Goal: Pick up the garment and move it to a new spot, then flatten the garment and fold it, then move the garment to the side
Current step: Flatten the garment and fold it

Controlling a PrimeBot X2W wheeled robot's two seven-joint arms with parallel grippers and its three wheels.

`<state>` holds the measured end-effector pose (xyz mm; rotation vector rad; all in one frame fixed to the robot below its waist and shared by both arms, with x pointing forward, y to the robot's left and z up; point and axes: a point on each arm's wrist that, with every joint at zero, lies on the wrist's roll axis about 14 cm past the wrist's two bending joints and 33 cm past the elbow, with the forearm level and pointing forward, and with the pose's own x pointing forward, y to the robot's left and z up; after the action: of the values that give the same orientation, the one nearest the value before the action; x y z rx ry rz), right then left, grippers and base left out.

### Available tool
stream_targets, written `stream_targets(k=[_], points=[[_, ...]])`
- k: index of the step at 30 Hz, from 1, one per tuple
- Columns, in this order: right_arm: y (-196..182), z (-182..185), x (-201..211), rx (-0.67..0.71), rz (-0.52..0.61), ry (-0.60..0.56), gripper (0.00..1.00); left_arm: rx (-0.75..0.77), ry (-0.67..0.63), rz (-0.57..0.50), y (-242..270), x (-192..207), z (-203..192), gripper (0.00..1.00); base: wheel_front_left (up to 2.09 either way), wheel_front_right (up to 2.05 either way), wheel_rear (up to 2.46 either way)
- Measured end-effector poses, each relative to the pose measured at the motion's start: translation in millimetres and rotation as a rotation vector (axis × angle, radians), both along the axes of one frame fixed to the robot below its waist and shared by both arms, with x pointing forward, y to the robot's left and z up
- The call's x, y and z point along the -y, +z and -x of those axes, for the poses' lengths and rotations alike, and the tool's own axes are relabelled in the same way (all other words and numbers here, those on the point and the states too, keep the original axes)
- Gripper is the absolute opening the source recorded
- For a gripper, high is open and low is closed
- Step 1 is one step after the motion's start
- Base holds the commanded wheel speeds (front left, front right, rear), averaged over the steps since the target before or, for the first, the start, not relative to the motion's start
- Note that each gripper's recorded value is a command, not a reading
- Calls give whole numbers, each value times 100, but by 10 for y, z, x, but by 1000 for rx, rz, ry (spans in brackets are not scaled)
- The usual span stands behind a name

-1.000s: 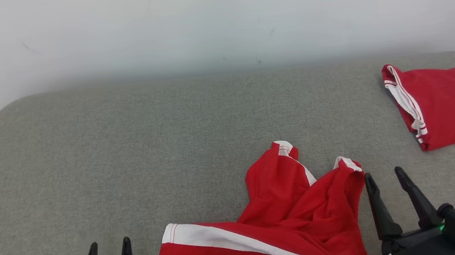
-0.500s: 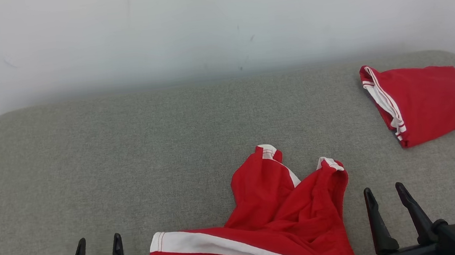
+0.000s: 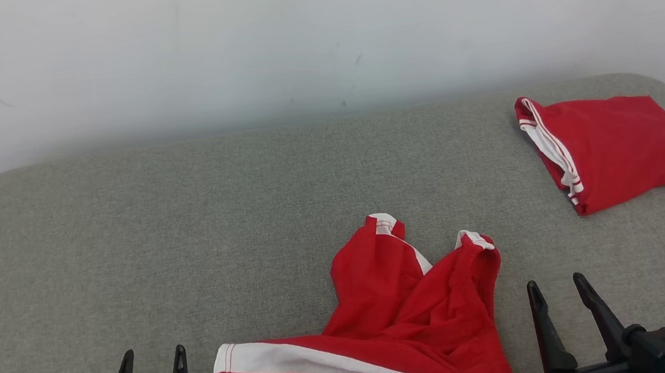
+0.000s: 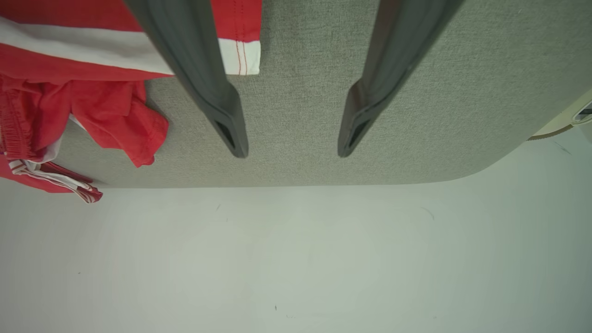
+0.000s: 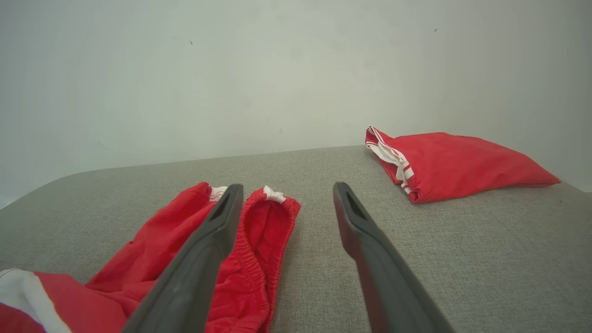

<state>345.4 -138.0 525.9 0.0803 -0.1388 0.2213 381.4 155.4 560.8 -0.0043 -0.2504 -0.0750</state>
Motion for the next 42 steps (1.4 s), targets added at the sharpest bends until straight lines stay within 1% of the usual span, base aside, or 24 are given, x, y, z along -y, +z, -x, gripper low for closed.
stream_targets(k=[10, 35, 37, 39, 41, 42], points=[[-2, -20, 82, 1, 10, -32, 100, -13, -10, -35, -48, 12, -12, 100, 0, 0, 0], [6, -25, 83, 4, 8, -41, 100, -20, -25, -27, -70, 24, -2, 100, 0, 0, 0], [6, -17, 49, 2, -7, -29, 100, -26, -46, -3, -80, 52, -1, 100, 0, 0, 0], [-26, 5, 2, -10, -10, -2, 100, -40, -75, 45, -114, 89, 0, 100, 0, 0, 0], [-79, 51, -63, -28, -2, 43, 100, -54, -109, 37, -157, 153, 4, 100, 0, 0, 0], [-123, 79, -92, -42, 9, 65, 100, -61, -126, 50, -176, 188, 3, 100, 0, 0, 0]])
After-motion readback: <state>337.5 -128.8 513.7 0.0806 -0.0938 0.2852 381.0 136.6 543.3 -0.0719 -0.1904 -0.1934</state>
